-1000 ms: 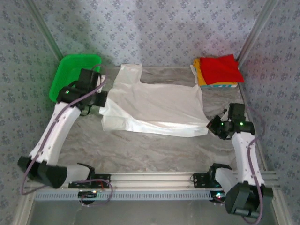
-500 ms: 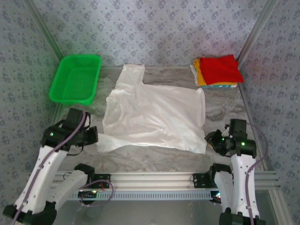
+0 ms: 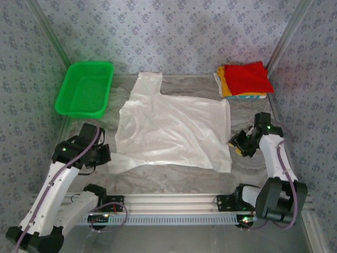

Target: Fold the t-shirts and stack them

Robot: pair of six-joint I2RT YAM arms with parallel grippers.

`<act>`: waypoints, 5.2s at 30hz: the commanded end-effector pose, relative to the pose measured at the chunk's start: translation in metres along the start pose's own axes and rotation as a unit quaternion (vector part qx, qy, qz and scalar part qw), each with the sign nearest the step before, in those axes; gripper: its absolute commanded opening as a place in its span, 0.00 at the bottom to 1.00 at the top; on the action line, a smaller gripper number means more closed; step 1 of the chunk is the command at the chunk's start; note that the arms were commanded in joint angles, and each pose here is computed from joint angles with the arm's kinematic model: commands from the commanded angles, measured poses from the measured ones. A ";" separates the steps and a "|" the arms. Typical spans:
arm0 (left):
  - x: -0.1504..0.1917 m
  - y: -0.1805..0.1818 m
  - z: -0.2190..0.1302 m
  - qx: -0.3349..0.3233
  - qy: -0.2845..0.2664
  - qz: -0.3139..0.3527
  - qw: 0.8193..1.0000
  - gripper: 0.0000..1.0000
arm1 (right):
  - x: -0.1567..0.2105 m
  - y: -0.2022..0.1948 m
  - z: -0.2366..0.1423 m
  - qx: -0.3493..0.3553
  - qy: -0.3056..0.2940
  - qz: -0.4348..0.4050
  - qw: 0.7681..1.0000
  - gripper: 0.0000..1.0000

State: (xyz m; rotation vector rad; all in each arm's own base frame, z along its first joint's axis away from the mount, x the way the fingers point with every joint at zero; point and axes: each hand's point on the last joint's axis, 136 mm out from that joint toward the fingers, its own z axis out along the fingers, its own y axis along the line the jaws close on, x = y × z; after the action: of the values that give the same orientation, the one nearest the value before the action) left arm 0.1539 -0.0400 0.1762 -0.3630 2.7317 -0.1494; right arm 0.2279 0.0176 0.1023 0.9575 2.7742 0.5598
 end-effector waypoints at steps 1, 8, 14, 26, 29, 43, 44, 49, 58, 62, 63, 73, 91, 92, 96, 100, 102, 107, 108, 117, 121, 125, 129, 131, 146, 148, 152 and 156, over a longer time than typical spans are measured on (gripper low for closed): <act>-0.018 0.002 -0.016 -0.003 -0.047 -0.015 0.999 0.00 | 0.014 -0.011 -0.001 0.026 -0.001 -0.007 1.000 0.43; -0.034 -0.006 -0.011 -0.003 -0.059 -0.006 0.998 0.00 | 0.062 -0.047 0.003 0.045 -0.018 0.127 0.991 0.46; -0.042 -0.010 -0.006 -0.008 -0.060 0.011 0.998 0.00 | 0.084 -0.060 0.026 0.060 0.030 0.174 0.982 0.50; -0.045 -0.017 0.004 0.005 -0.061 0.023 0.998 0.00 | 0.070 -0.065 0.057 0.078 0.016 0.172 0.982 0.54; -0.045 -0.021 0.005 0.015 -0.057 0.021 0.998 0.00 | 0.067 -0.067 0.066 0.079 0.010 0.179 0.981 0.54; -0.050 -0.022 0.002 0.019 -0.070 0.008 0.997 0.00 | 0.050 -0.063 0.076 0.060 -0.023 0.153 0.986 0.13; -0.052 -0.022 0.000 0.020 -0.075 0.006 0.997 0.00 | 0.049 -0.062 0.073 0.062 -0.025 0.149 0.987 0.10; -0.060 -0.020 -0.009 0.016 -0.093 0.002 0.996 0.00 | 0.048 -0.053 0.060 0.051 -0.024 0.140 0.988 0.07; -0.071 -0.022 -0.020 0.013 -0.112 0.008 0.994 0.00 | 0.040 -0.032 0.035 0.028 -0.029 0.119 0.992 0.00; -0.083 -0.032 -0.019 0.017 -0.111 0.035 0.993 0.00 | 0.030 -0.025 0.031 0.016 -0.031 0.116 0.993 0.00; -0.087 -0.036 -0.018 0.018 -0.105 0.046 0.993 0.00 | 0.028 -0.023 0.032 0.014 -0.027 0.113 0.993 0.00; -0.129 -0.051 -0.011 -0.013 -0.118 0.123 0.985 0.00 | 0.004 -0.026 0.022 0.016 -0.044 0.107 0.993 0.00; -0.196 -0.091 0.003 -0.025 -0.135 0.256 0.957 0.00 | -0.036 0.009 0.018 -0.026 -0.062 0.076 0.995 0.00; -0.199 -0.094 0.002 -0.023 -0.136 0.262 0.955 0.00 | -0.038 0.011 0.018 -0.030 -0.062 0.078 0.995 0.00; -0.211 -0.100 0.009 -0.031 -0.134 0.282 0.949 0.00 | -0.048 0.020 0.016 -0.040 -0.069 0.078 0.994 0.00; -0.226 -0.102 0.014 -0.054 -0.132 0.290 0.946 0.00 | -0.053 0.024 0.014 -0.040 -0.069 0.079 0.994 0.00; -0.234 -0.104 0.015 -0.058 -0.137 0.290 0.945 0.00 | -0.053 0.022 0.016 -0.040 -0.064 0.093 0.993 0.00; -0.245 -0.109 0.021 -0.066 -0.137 0.295 0.943 0.00 | -0.055 0.018 0.026 -0.043 -0.058 0.105 0.992 0.00; -0.247 -0.108 0.023 -0.071 -0.138 0.298 0.942 0.00 | -0.057 0.019 0.027 -0.044 -0.059 0.105 0.992 0.00; -0.258 -0.114 0.042 -0.081 -0.131 0.310 0.938 0.00 | -0.079 0.030 0.034 -0.059 -0.072 0.108 0.990 0.00; -0.281 -0.127 0.049 -0.083 -0.145 0.320 0.933 0.14 | -0.098 0.039 0.031 -0.068 -0.088 0.112 0.987 0.11; -0.316 -0.142 0.052 -0.096 -0.158 0.315 0.931 0.38 | -0.132 0.063 0.018 -0.099 -0.113 0.112 0.982 0.21; -0.339 -0.151 0.029 -0.066 -0.200 0.258 0.943 0.49 | -0.153 0.081 -0.003 -0.111 -0.124 0.100 0.981 0.22; -0.336 -0.154 0.017 -0.025 -0.227 0.237 0.944 0.52 | -0.156 0.086 -0.013 -0.125 -0.137 0.092 0.978 0.22; -0.165 -0.118 0.097 0.064 -0.104 0.117 0.986 0.52 | -0.049 0.139 0.041 -0.083 -0.085 -0.194 0.974 0.00; -0.152 -0.117 0.113 0.053 -0.085 0.114 0.988 0.50 | -0.039 0.156 0.058 -0.075 -0.063 -0.234 0.967 0.00; -0.131 -0.112 0.142 0.051 -0.068 0.075 0.994 0.48 | -0.026 0.177 0.090 -0.030 -0.039 -0.295 0.954 0.00; -0.119 -0.099 0.165 0.031 -0.054 0.041 0.997 0.46 | -0.025 0.187 0.117 -0.027 -0.015 -0.288 0.957 0.00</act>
State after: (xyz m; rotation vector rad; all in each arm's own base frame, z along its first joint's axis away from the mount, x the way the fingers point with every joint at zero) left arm 0.3361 -0.1123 0.0856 -0.1118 2.6652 -0.1635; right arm 0.3773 0.1760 0.0775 0.1268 2.7688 0.5646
